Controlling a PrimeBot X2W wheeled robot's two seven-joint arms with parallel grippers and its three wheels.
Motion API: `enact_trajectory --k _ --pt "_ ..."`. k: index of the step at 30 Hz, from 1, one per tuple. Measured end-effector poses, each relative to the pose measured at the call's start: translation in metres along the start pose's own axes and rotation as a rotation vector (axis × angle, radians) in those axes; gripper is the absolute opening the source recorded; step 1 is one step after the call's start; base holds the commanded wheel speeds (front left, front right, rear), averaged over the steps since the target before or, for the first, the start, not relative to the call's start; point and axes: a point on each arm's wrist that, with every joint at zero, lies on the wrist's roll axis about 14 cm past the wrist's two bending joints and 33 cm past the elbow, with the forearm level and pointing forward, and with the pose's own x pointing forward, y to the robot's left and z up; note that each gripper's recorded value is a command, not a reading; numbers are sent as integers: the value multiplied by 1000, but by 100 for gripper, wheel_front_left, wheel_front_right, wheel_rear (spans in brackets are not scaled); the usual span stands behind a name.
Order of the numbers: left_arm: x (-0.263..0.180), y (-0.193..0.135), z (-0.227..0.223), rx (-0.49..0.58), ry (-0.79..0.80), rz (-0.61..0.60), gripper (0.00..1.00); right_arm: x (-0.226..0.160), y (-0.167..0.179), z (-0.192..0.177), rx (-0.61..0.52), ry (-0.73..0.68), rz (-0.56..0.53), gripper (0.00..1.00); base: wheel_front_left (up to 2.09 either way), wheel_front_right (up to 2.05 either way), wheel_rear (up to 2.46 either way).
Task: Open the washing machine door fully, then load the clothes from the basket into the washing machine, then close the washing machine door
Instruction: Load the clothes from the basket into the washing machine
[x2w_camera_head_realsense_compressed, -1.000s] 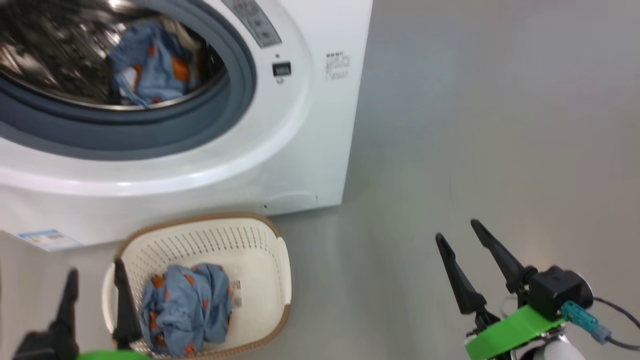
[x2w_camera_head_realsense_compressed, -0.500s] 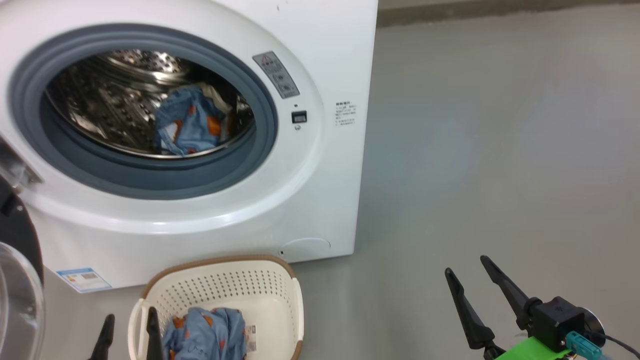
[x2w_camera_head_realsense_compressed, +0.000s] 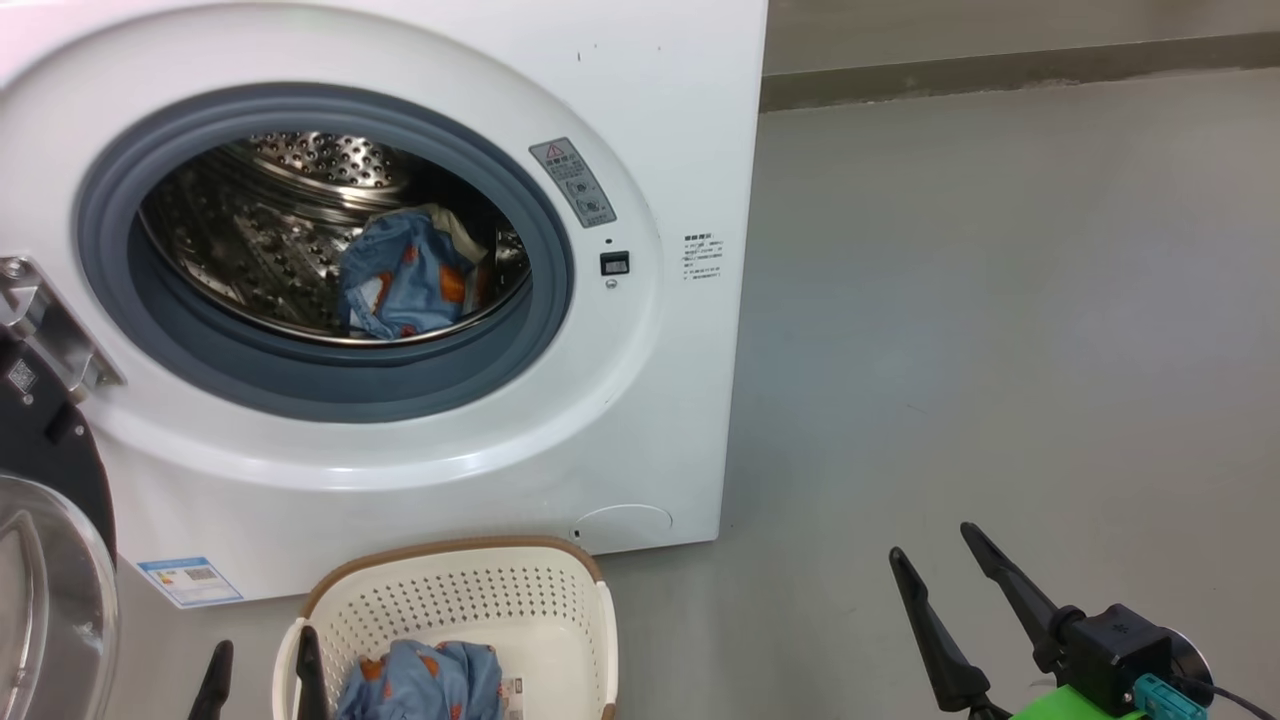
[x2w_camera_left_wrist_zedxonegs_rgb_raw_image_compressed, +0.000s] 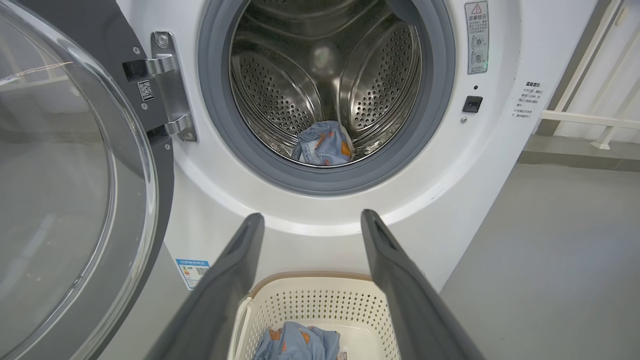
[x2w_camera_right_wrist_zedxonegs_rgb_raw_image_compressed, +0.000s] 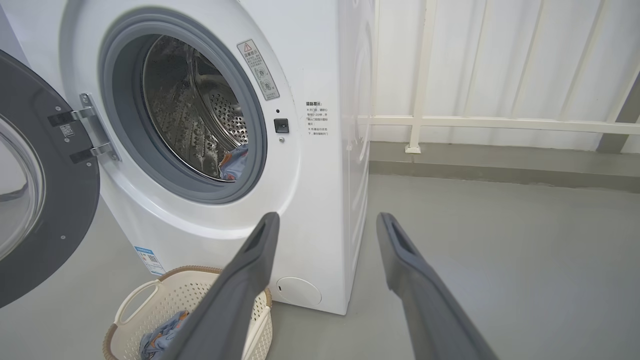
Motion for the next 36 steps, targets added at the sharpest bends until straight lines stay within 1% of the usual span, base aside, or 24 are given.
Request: enact_trajectory --k 16,24,29,36 --pt "2 -1 -4 -2 14 -1 100 -5 -3 -6 2 23 -13 100 0 0 0" --pt "2 0 -13 0 42 7 100 -4 -4 -9 3 31 -16 100 0 0 0" --pt "5 -2 -38 -8 138 -2 100 -1 -4 -12 6 40 -15 100 0 0 0" --pt "33 -9 -73 14 266 -29 100 9 -8 -24 9 75 -14 100 0 0 0"
